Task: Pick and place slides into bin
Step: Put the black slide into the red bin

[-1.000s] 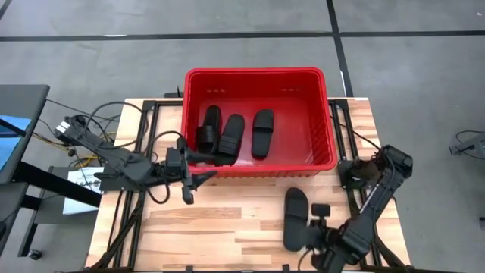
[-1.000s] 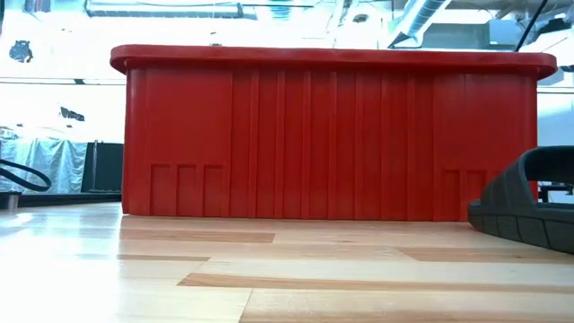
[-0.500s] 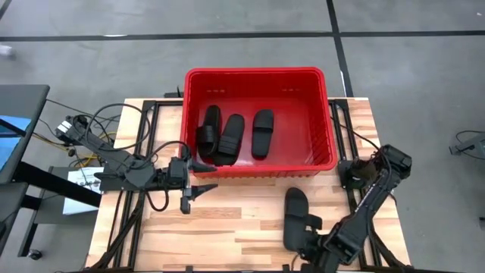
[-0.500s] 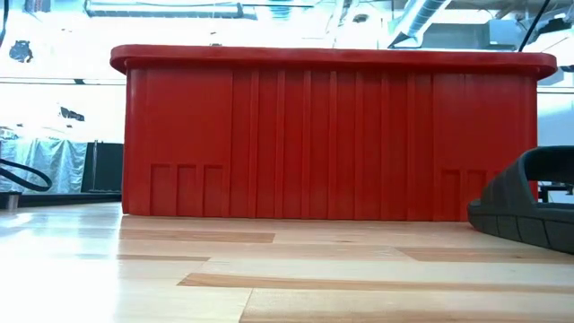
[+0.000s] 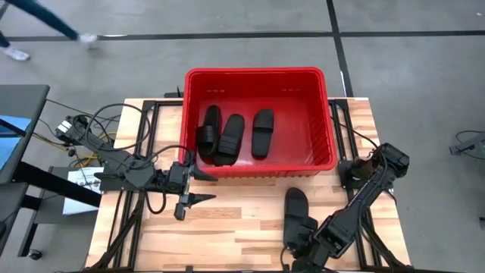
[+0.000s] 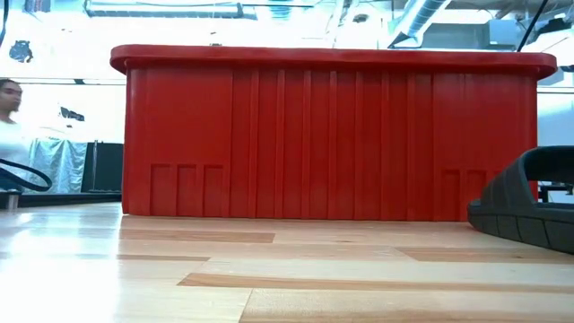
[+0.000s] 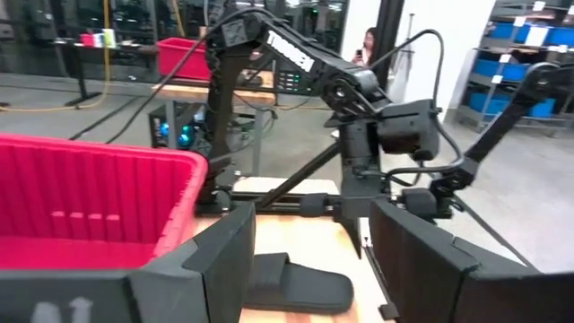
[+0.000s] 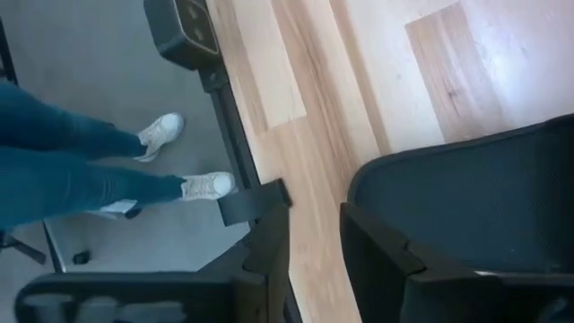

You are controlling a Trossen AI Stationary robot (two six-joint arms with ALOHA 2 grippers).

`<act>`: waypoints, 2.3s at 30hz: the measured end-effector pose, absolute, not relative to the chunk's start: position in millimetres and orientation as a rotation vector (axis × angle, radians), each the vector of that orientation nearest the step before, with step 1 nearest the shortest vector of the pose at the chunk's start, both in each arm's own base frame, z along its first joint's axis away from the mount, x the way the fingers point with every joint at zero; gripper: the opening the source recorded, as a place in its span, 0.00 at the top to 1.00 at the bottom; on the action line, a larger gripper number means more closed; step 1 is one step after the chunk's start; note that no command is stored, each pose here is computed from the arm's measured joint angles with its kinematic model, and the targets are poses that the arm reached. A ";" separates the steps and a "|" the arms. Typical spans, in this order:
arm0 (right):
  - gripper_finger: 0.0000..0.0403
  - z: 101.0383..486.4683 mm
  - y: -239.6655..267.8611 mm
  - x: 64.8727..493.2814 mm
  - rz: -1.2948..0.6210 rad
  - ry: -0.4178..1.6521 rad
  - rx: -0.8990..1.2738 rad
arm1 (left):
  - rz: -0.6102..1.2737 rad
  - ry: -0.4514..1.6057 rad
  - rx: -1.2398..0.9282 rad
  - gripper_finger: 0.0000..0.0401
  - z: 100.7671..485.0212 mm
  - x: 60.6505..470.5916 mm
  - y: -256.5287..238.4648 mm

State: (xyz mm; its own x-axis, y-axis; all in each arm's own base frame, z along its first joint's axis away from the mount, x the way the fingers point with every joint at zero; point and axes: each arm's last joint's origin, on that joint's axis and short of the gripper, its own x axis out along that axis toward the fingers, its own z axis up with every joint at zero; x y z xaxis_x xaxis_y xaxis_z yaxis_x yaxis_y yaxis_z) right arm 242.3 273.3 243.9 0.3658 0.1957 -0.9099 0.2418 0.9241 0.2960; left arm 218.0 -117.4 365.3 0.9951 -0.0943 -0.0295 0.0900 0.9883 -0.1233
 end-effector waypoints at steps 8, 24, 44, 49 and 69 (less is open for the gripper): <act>0.57 243.4 271.6 242.2 -0.041 1.211 0.404 | -0.148 0.040 -0.134 0.48 365.3 214.4 -124.4; 0.58 186.5 289.3 255.2 -0.039 1.408 0.361 | -0.170 0.043 -0.115 0.48 365.0 211.7 -129.3; 0.56 184.0 269.2 267.0 -0.033 1.421 0.227 | -0.168 0.048 -0.102 0.48 364.3 211.8 -129.1; 0.57 184.1 270.7 266.1 -0.001 1.455 0.250 | -0.168 0.048 -0.103 0.48 364.3 211.8 -129.1; 0.57 157.6 282.9 264.5 -0.026 1.554 0.297 | -0.168 0.048 -0.109 0.48 364.4 211.8 -129.1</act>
State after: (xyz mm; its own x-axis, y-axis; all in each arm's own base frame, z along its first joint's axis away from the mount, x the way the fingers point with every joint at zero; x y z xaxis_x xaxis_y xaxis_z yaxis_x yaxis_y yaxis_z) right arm 264.5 282.9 157.6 0.0245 0.1702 -0.9851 0.2025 0.9641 0.1717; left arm 211.8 -129.1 364.4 0.9847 -0.1699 -0.0385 0.1647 0.9800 -0.1122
